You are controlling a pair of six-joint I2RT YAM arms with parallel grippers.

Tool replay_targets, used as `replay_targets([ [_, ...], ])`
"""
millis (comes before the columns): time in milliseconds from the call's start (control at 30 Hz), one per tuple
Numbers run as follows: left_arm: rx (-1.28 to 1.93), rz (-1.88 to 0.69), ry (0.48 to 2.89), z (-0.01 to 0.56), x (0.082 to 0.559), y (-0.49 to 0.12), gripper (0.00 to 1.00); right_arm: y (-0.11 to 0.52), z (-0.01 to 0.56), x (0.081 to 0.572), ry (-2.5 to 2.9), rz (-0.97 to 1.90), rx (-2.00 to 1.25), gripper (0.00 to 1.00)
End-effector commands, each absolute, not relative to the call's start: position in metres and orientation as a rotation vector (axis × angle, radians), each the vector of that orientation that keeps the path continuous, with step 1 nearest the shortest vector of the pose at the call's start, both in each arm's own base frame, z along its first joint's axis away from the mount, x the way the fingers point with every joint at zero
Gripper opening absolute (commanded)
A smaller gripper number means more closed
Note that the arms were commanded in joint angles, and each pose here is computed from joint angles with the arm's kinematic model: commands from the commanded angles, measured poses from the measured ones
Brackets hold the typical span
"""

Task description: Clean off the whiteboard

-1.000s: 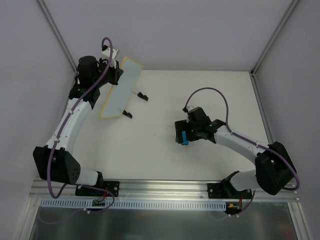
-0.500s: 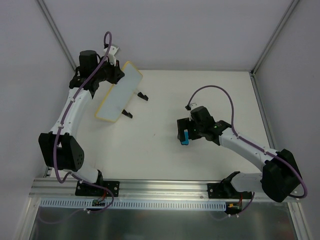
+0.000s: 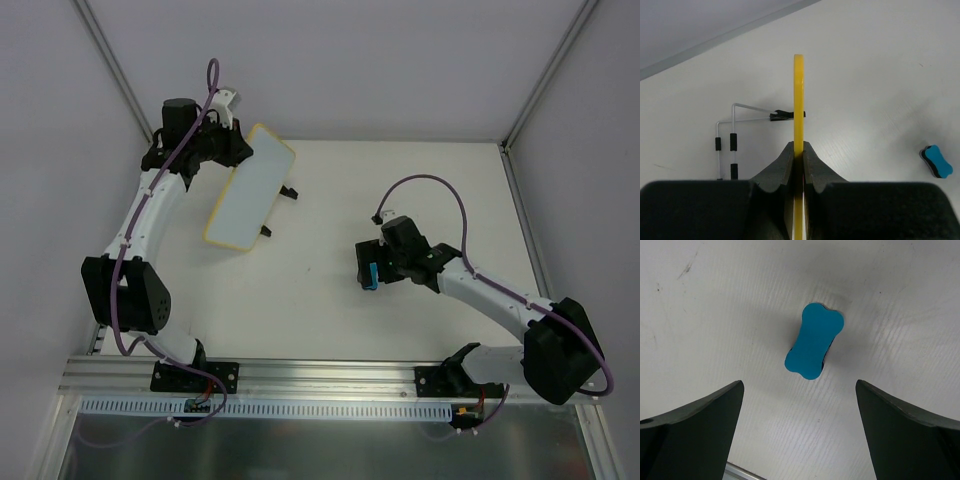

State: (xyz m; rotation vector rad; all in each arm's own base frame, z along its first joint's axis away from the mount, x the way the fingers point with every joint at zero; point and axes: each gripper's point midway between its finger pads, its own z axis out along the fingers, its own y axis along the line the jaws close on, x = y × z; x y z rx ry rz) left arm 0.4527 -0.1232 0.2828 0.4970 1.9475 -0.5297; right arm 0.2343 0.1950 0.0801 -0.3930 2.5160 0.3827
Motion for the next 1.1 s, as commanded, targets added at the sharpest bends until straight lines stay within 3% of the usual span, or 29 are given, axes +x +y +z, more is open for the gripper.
replay_targets([
  [0,0.463,-0.599,1.843,0.331,0.45,-0.131,0.0,0.193,0.082,0.235,2.505,0.382,-0.377,0.99],
  [300,0.456,-0.604,1.816,0.346,0.452,-0.127,0.0,0.192,0.08,0.233,2.507,0.387,-0.375,0.99],
  [633,0.383,-0.628,1.998,0.271,0.477,-0.125,0.0,0.19,0.075,0.229,2.522,0.386,-0.366,0.99],
  [1067,0.22,-0.526,2.087,0.241,0.513,-0.107,0.0,0.191,0.065,0.229,2.547,0.377,-0.372,0.99],
])
